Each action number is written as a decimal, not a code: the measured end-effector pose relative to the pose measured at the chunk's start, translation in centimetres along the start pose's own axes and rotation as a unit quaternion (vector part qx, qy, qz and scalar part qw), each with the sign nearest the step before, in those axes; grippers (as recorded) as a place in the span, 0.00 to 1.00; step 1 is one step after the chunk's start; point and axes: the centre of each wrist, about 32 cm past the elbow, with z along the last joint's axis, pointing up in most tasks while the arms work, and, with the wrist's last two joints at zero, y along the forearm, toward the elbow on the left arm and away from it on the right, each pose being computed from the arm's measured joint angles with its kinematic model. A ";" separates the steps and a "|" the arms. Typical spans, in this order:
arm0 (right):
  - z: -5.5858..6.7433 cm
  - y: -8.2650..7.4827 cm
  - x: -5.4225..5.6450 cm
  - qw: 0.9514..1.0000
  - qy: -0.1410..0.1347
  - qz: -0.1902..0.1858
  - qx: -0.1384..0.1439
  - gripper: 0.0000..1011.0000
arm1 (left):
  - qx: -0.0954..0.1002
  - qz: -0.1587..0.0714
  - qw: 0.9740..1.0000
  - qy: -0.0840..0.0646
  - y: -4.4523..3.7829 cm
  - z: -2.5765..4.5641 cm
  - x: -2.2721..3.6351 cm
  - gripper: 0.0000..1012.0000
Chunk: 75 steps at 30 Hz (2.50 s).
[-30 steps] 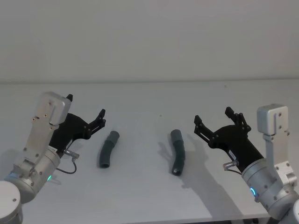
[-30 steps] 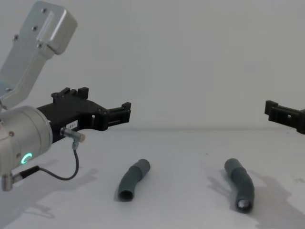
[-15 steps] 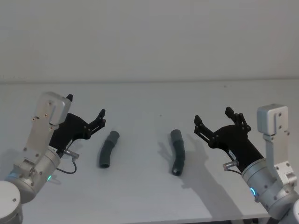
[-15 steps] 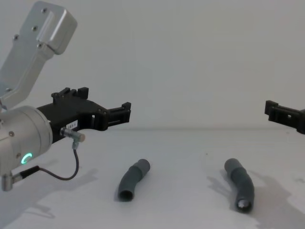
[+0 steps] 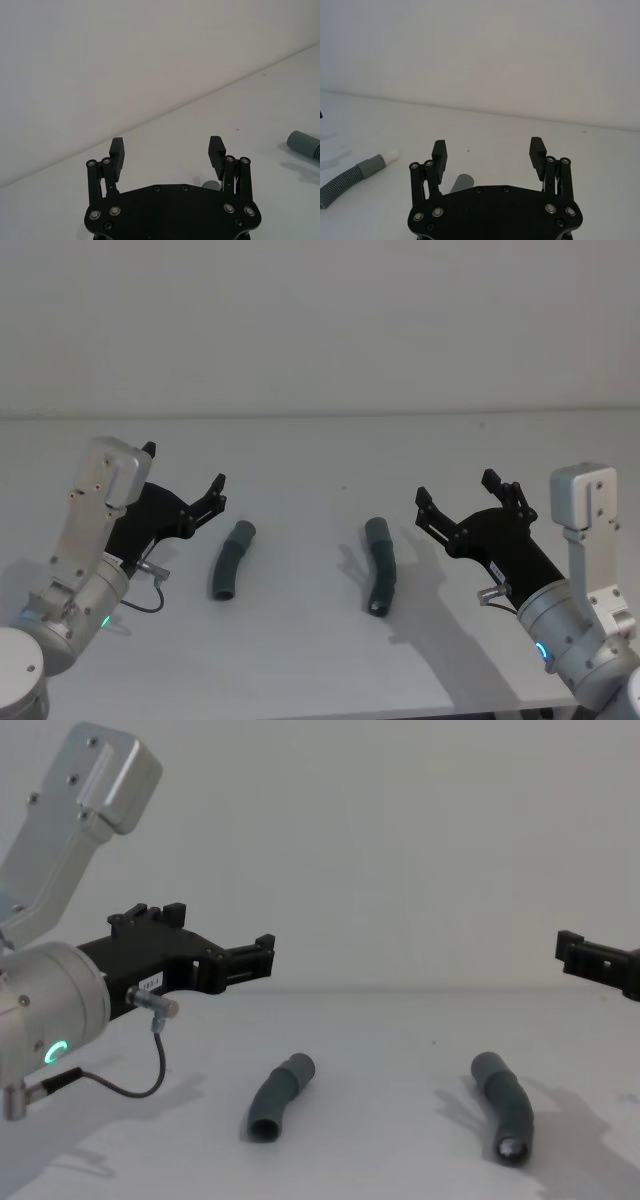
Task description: Use both hands to pick up one end of the pipe from the table, align the ends, and insert them.
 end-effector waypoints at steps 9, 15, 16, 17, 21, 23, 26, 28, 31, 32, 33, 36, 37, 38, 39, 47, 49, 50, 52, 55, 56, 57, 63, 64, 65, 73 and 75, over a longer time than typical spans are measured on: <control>0.0 0.0 0.0 1.000 0.000 0.000 0.000 0.99 | 0.000 0.000 1.000 0.000 0.00 0.00 0.00 0.99; 0.0 0.0 0.0 1.000 0.000 0.000 0.000 0.99 | 0.000 0.000 1.000 0.000 0.00 0.00 0.00 0.99; 0.0 0.0 0.0 1.000 0.000 0.000 0.000 0.99 | 0.000 0.000 1.000 0.000 0.00 0.00 0.00 0.99; 0.0 0.0 0.0 1.000 0.000 0.000 0.000 0.99 | 0.000 0.000 1.000 0.000 0.00 0.00 0.00 0.99; 0.0 0.0 0.0 1.000 0.000 0.000 0.000 0.99 | 0.000 0.000 1.000 0.000 0.00 0.00 0.00 0.99; 0.0 0.0 0.0 1.000 0.000 0.000 0.000 0.99 | 0.000 0.000 1.000 0.000 0.00 0.00 0.00 0.99; 0.0 0.0 0.0 1.000 0.000 0.000 0.000 0.99 | 0.000 0.000 1.000 0.000 0.00 0.00 0.00 0.99; 0.0 0.0 0.0 1.000 0.000 0.000 -0.001 0.99 | 0.000 0.000 1.000 0.000 0.00 0.00 0.00 0.99; -0.1 -0.1 0.0 1.000 -0.001 -0.004 -0.005 0.99 | 0.000 0.000 1.000 0.000 0.00 0.00 0.00 0.99; -0.1 -0.1 0.0 1.000 -0.001 -0.005 -0.007 0.99 | 0.000 0.000 1.000 0.000 0.00 0.00 0.00 0.99; -0.1 -0.1 0.0 1.000 -0.001 -0.006 -0.009 0.99 | 0.000 0.000 1.000 0.000 0.00 0.00 0.00 0.99; -0.1 -0.3 -0.1 1.000 -0.002 -0.013 -0.024 0.99 | 0.000 0.000 1.000 0.000 0.00 0.00 0.00 0.99; -0.1 -0.3 -0.1 1.000 -0.002 -0.014 -0.027 0.99 | 0.000 0.000 1.000 0.000 0.00 0.00 0.00 0.99; 0.0 -0.3 -0.2 0.999 -0.003 -0.015 -0.032 0.99 | 0.000 0.000 1.000 0.000 0.00 0.00 0.00 0.99; 0.0 -0.3 -0.2 0.999 -0.003 -0.016 -0.036 0.99 | 0.000 0.000 1.000 0.000 0.00 0.00 0.00 0.99; 0.1 -0.2 -0.7 0.996 -0.001 -0.025 -0.086 0.99 | 0.000 0.000 1.000 0.000 0.00 0.00 0.00 0.99; 0.2 -0.1 -0.8 0.995 -0.001 -0.025 -0.100 0.99 | 0.000 0.000 1.000 0.000 0.00 0.00 0.00 0.99; 0.2 0.0 -0.9 0.994 -0.001 -0.025 -0.106 0.99 | 0.000 0.000 1.000 0.000 0.00 0.00 0.00 0.99; 0.3 0.2 -1.1 0.993 0.000 -0.024 -0.113 0.99 | 0.000 0.000 1.000 0.000 0.00 0.00 0.00 0.99; 0.4 0.5 -1.4 0.991 0.000 -0.020 -0.131 0.99 | 0.000 0.000 1.000 0.000 0.00 0.00 0.00 0.99; 0.4 0.6 -1.5 0.991 0.000 -0.019 -0.134 0.99 | 0.000 0.000 1.000 0.000 0.00 0.00 0.00 0.99; 0.4 0.6 -1.5 0.990 0.000 -0.018 -0.137 0.99 | 0.000 0.000 1.000 0.000 0.00 0.00 0.00 0.99; 0.7 1.1 -2.0 0.988 -0.002 -0.007 -0.153 0.99 | 0.000 0.000 1.000 0.000 0.00 0.00 0.00 0.99; 0.7 1.2 -2.1 0.988 -0.003 -0.003 -0.156 0.99 | 0.000 0.000 1.000 0.000 0.00 0.00 0.00 0.99; 0.7 1.2 -2.1 0.988 -0.003 -0.003 -0.156 0.99 | 0.000 0.000 1.000 0.000 0.00 0.00 0.00 0.99; 0.9 1.9 -2.6 0.985 -0.010 0.012 -0.173 0.99 | 0.000 0.000 1.000 0.000 0.00 0.00 0.00 0.99; 0.9 2.1 -2.7 0.984 -0.013 0.014 -0.178 0.99 | 0.000 0.000 1.000 0.000 0.00 0.00 0.00 0.99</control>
